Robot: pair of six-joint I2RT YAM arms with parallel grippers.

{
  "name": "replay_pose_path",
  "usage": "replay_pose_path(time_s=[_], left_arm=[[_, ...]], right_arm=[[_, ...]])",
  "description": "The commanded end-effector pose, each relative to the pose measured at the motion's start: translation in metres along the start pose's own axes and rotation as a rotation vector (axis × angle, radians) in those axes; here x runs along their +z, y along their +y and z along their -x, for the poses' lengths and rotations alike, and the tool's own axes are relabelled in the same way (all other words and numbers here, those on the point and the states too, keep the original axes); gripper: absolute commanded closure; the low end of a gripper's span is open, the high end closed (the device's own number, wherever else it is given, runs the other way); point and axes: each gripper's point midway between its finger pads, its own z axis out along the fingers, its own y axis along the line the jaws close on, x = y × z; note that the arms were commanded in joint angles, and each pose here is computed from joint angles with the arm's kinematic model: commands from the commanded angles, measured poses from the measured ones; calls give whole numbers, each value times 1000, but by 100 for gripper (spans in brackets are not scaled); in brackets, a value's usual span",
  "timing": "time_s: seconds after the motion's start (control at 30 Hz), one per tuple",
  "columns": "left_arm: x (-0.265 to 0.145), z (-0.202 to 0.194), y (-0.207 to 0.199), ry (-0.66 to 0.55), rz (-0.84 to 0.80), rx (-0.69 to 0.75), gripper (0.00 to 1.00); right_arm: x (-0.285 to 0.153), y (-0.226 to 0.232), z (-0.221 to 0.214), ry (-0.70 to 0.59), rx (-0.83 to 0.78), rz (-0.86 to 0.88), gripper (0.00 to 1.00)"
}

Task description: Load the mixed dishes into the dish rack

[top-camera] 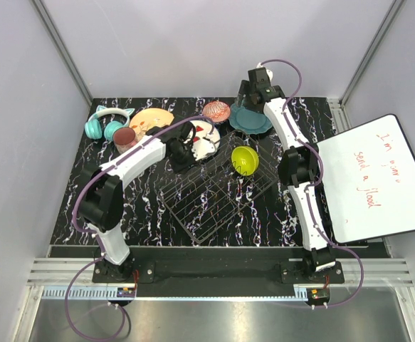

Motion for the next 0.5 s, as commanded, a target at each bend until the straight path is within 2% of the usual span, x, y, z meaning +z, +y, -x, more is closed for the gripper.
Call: replay_pose_path(time_s=[0.0, 0.17, 0.33, 0.47], left_arm=[[-9, 3, 3, 1, 24, 15, 67], [-12, -8, -2, 20, 31, -1, 68], [-16, -15, -1, 28, 41, -24, 68], [-25, -10, 1, 5, 55, -39, 69]], right_arm=[[-7, 31, -6, 32, -24, 143, 15], [0, 58, -25, 101, -11, 298, 16], [8, 60, -37, 131, 2, 327, 16], [25, 59, -59, 184, 26, 335, 21]])
